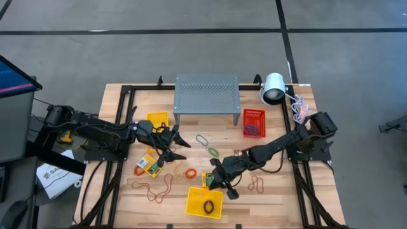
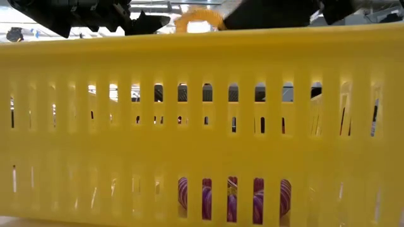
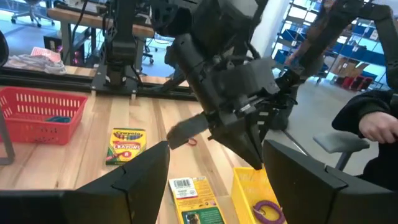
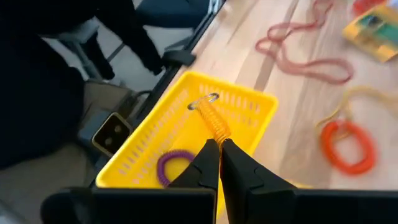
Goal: Pick & Place Office Desk Supplies
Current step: Put the yellow spiral keychain into the bottom yellow bin
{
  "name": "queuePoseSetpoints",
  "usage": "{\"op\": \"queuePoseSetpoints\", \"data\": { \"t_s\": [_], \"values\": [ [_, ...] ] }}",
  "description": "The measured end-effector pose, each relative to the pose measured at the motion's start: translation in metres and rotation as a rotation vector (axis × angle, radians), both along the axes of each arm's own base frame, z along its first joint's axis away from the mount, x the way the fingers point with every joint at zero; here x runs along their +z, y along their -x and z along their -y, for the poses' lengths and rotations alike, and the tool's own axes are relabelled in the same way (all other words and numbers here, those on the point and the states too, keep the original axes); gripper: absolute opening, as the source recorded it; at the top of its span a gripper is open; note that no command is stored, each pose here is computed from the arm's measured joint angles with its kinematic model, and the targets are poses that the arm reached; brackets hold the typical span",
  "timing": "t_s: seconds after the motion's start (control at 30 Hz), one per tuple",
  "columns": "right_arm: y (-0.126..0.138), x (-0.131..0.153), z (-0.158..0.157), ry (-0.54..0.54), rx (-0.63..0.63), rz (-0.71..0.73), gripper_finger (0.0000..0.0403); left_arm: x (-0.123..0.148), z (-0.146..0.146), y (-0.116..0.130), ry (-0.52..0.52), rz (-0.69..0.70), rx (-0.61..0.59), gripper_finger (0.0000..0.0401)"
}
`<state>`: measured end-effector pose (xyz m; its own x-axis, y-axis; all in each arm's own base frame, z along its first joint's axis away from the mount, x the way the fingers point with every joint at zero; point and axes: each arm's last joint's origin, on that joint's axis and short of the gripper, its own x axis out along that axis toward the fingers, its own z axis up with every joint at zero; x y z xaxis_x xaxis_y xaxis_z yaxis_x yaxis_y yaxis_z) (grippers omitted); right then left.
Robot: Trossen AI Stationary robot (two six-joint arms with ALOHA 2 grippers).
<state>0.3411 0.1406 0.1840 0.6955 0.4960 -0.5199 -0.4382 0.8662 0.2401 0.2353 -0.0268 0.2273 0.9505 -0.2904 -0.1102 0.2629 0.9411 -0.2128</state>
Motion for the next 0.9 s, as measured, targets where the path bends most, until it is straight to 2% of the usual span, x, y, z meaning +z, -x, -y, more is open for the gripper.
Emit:
{"op": "queuePoseSetpoints", "data": {
  "t_s": [0.2,0.5,0.67,0.9],
  "values": [
    [-0.001,-0.014,-0.011,-0.043,0.019,-0.080,0.0000,-0.001,0.000,0.000,0.000,-0.010,0.000,0.0252],
    [-0.010,-0.025,-0.038,-0.014,0.083,-0.177,0.0000,-0.001,0.000,0.000,-0.001,-0.010,0.000,0.0252],
    [-0.019,-0.045,-0.041,0.024,0.075,-0.264,0.0000,-0.001,0.000,0.000,-0.001,-0.011,-0.001,0.0252],
    [-0.024,-0.050,-0.037,0.024,0.068,-0.287,0.0001,-0.002,0.005,0.001,-0.002,-0.024,-0.020,0.0252]
  ]
}}
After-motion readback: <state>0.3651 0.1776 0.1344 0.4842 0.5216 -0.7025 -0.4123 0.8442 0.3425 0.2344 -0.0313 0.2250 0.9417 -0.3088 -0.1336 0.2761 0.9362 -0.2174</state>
